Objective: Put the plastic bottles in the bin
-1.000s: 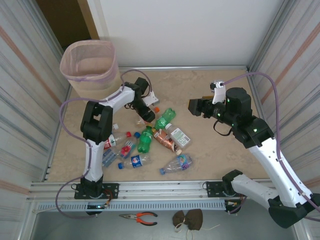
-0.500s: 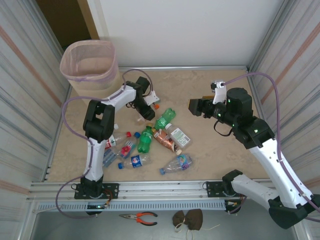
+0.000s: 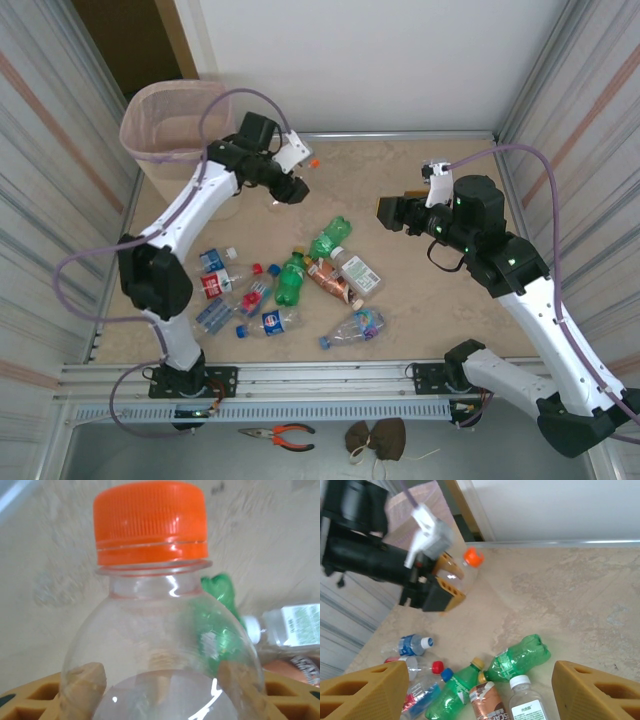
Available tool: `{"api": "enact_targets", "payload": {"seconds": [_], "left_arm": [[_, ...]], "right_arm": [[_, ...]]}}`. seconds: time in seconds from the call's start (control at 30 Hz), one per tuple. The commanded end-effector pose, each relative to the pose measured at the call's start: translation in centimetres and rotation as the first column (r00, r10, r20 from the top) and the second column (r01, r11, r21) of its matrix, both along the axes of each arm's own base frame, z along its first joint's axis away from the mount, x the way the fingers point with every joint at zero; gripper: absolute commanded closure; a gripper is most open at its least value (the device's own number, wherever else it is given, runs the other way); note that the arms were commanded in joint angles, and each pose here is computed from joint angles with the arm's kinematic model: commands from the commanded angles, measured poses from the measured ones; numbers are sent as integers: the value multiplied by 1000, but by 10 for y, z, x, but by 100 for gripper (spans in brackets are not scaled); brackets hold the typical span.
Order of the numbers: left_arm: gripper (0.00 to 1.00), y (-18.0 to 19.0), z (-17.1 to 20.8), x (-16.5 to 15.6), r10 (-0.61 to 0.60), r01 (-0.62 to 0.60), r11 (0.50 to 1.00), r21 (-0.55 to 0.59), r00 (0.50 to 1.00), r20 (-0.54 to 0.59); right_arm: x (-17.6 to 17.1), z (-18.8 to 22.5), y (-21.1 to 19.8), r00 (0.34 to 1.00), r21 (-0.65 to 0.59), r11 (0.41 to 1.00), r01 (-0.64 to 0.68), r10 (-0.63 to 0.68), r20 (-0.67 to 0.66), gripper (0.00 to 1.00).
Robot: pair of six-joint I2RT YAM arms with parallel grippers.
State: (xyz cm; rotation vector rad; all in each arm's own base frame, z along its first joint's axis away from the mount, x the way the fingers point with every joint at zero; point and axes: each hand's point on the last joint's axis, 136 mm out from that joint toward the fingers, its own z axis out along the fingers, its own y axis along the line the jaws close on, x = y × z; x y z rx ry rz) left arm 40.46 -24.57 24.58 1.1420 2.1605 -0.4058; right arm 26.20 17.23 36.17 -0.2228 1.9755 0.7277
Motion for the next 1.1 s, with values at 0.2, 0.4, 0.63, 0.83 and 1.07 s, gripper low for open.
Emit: {"api": "enact_targets", "payload": {"seconds": [0.2,0.4,0.63,0.83,1.07], "left_arm": [[42,29,136,-27,87,-36,968,-249,977,196],[43,85,178,-15,259,-173,924,-341,939,227],[43,161,177,34,461,-382,846,-372,874,153],[44,201,164,75,557,-493,805,-331,820,132],[44,264,129,114,701,-665,707,-243,705,111]], "right_arm": [[2,20,5,998,16,1000,-23,22,53,26],[2,23,8,998,27,999,-36,34,61,26],[3,24,11,997,36,998,-44,42,62,26],[5,24,13,997,36,998,-49,47,60,26],[9,22,16,997,35,998,-55,53,53,26]]}}
